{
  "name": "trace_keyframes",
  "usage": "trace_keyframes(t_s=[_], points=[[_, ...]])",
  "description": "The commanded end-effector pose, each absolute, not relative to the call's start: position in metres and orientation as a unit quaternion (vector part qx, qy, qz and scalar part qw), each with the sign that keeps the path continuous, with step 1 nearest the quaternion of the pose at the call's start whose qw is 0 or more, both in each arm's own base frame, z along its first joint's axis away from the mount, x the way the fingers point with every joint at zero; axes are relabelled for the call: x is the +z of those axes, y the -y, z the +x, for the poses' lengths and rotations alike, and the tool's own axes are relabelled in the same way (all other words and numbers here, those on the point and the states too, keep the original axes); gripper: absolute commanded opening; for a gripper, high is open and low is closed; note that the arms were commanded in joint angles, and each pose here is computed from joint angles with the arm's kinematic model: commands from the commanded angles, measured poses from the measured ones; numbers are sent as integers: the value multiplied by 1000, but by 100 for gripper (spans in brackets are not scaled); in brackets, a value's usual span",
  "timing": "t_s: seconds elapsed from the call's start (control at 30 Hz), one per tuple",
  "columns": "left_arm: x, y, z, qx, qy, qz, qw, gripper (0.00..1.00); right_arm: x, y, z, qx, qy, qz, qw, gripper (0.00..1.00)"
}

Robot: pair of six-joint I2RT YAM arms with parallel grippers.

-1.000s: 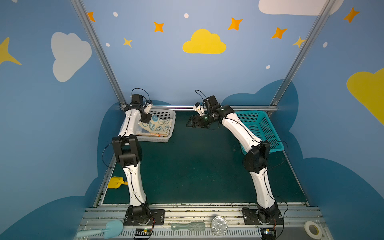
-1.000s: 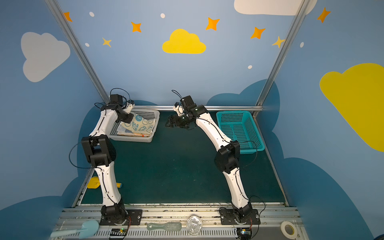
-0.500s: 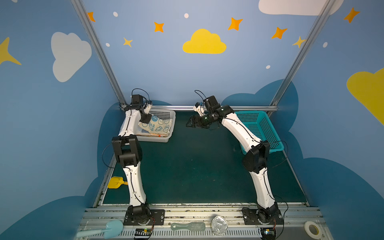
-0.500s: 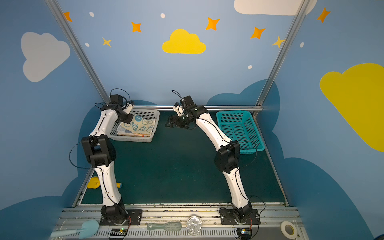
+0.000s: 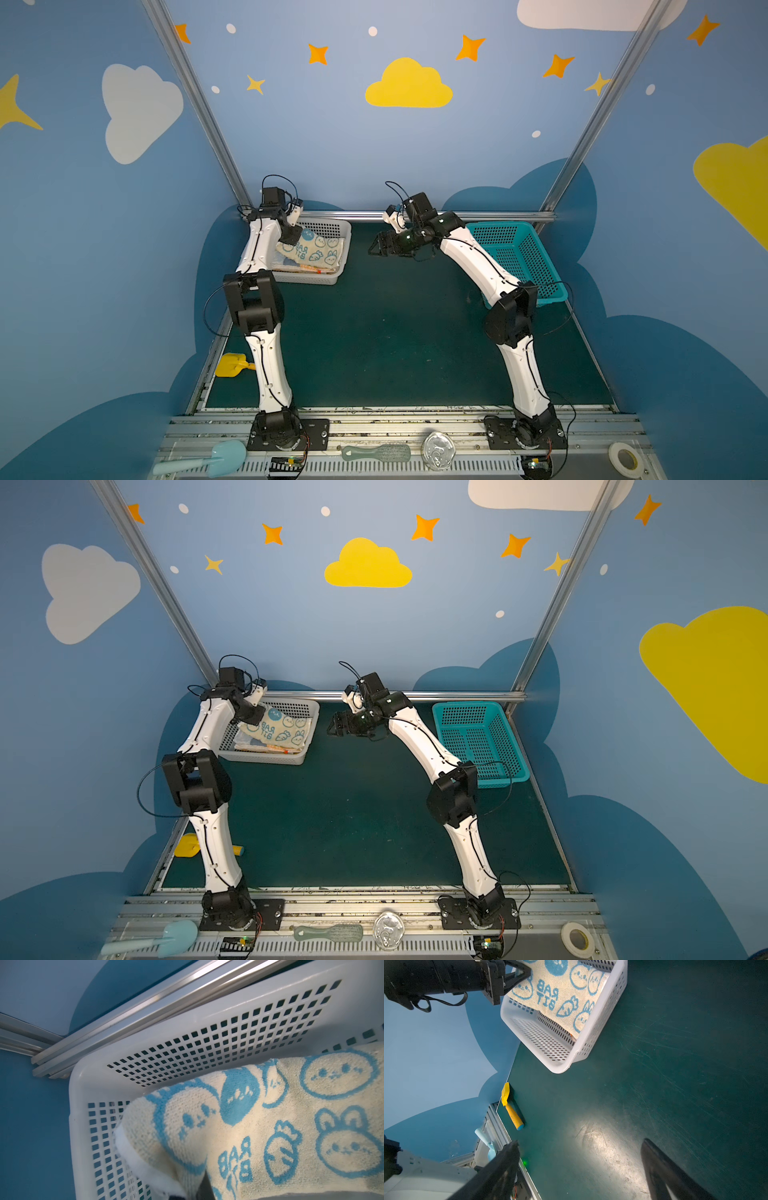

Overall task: Fold and stack the towels
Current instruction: 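Carry the towel with the left gripper and lower it onto the white basket stack, then open the left gripper and press the towel flat in the white basket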

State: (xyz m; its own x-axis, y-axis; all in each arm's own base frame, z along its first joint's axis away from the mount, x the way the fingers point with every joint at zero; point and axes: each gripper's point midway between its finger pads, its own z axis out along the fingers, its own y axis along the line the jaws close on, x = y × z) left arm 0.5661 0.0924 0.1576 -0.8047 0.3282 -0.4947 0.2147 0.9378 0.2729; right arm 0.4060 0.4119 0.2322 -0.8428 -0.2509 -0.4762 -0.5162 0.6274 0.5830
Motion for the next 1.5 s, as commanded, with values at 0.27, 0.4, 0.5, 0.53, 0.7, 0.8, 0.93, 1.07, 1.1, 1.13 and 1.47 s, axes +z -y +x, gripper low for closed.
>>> trace_keyframes(t_s=[0.27,0.4,0.5,0.53,0.7,0.8,0.93,1.07,1.1,1.13,1.47], points=[[184,-106,563,128,-936,136,297,3,234,-420,409,368,-882,-221,193,91],[181,-106,563,125,-938,132,294,3,232,-424,409,377,-881,-216,188,91],[177,-112,560,141,-940,131,282,3,230,-425,409,377,-881,-217,186,91],[177,-114,560,142,-939,131,284,3,230,-425,409,377,-881,-217,186,91],[164,-115,563,135,-943,123,277,3,230,-426,410,378,-880,-217,187,91],[154,-117,567,139,-944,119,273,18,229,-425,410,375,-881,-218,187,91],[142,-119,571,150,-945,119,265,26,227,-422,409,367,-884,-220,187,91],[133,-119,573,152,-947,116,257,36,226,-421,409,367,-884,-219,188,91],[132,-119,573,154,-947,117,255,42,227,-421,409,368,-884,-219,188,91],[131,-120,573,157,-947,115,255,49,228,-421,409,369,-883,-219,189,91],[197,-137,577,221,-923,55,312,99,229,-415,405,365,-885,-219,191,91]])
